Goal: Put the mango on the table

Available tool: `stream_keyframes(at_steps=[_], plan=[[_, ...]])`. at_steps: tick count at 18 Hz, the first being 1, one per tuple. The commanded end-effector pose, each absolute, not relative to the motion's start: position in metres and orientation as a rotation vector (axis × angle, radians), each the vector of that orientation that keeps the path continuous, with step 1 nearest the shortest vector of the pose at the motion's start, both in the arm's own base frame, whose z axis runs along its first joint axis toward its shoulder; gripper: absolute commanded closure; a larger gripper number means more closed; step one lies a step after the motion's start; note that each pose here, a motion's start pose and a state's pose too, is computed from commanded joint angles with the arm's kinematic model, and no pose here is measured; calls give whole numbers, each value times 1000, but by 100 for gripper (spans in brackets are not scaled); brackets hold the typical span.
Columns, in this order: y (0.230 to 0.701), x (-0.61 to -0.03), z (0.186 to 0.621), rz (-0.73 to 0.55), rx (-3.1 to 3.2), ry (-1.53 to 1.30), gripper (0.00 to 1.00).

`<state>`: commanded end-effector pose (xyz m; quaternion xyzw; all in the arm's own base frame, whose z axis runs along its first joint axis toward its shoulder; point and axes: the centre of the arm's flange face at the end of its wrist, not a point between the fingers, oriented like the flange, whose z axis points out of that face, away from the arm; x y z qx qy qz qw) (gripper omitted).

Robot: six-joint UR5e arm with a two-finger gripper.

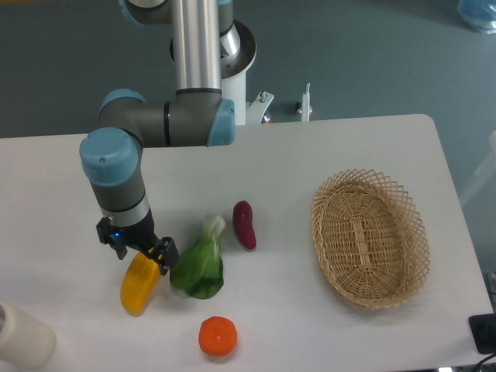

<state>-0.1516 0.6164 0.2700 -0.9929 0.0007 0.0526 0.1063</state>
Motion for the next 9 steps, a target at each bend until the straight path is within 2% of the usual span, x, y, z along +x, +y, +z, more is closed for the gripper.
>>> stream_keyframes(at_steps=[9], plan=[[601,-163,277,168,-2927,36,0]])
